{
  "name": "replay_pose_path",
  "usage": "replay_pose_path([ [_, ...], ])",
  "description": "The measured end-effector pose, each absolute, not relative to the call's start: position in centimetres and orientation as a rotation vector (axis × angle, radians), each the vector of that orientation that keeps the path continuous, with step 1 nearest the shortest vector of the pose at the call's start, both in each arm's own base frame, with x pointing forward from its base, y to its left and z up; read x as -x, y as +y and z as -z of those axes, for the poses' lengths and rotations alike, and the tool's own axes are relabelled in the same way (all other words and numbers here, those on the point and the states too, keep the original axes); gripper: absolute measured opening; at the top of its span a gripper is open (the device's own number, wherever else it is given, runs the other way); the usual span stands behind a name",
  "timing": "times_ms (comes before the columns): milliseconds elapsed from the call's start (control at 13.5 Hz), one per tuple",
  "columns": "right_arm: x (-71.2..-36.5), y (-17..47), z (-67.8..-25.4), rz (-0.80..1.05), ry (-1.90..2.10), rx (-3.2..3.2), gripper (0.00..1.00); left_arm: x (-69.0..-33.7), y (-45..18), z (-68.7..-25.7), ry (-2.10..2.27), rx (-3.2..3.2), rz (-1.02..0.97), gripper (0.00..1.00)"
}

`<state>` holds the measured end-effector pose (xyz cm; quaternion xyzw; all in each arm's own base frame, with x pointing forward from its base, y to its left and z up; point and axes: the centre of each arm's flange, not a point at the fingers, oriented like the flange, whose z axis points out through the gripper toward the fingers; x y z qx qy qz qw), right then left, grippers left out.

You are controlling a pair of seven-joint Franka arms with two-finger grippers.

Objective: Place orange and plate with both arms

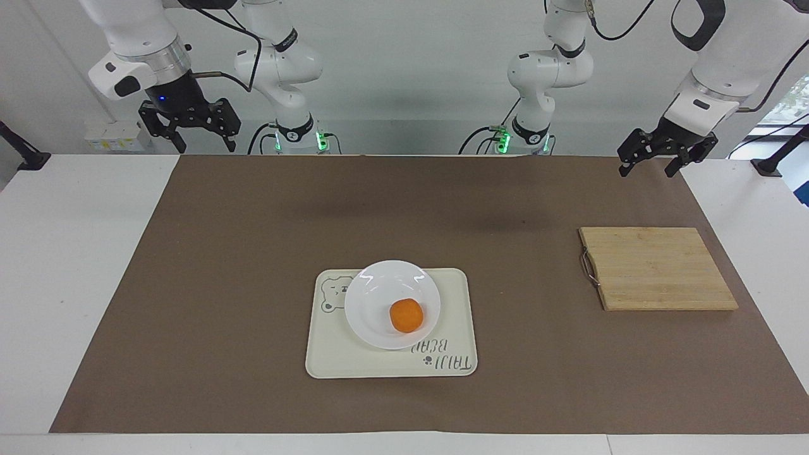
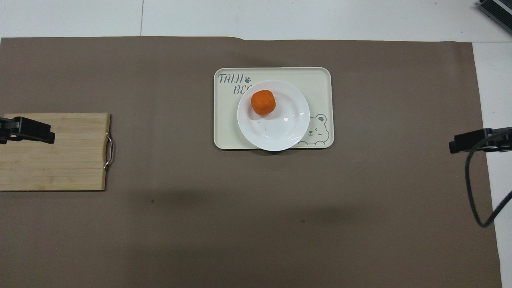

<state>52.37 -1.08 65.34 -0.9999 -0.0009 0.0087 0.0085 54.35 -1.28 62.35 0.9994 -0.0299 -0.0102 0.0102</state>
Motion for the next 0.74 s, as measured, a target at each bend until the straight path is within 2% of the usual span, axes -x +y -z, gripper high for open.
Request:
replay_pose_path([
  [742, -52.34, -1.33, -65.4, -0.026, 0.0, 3.135, 1.0, -54.35, -1.28, -62.35, -0.093, -3.12, 0.032, 1.0],
])
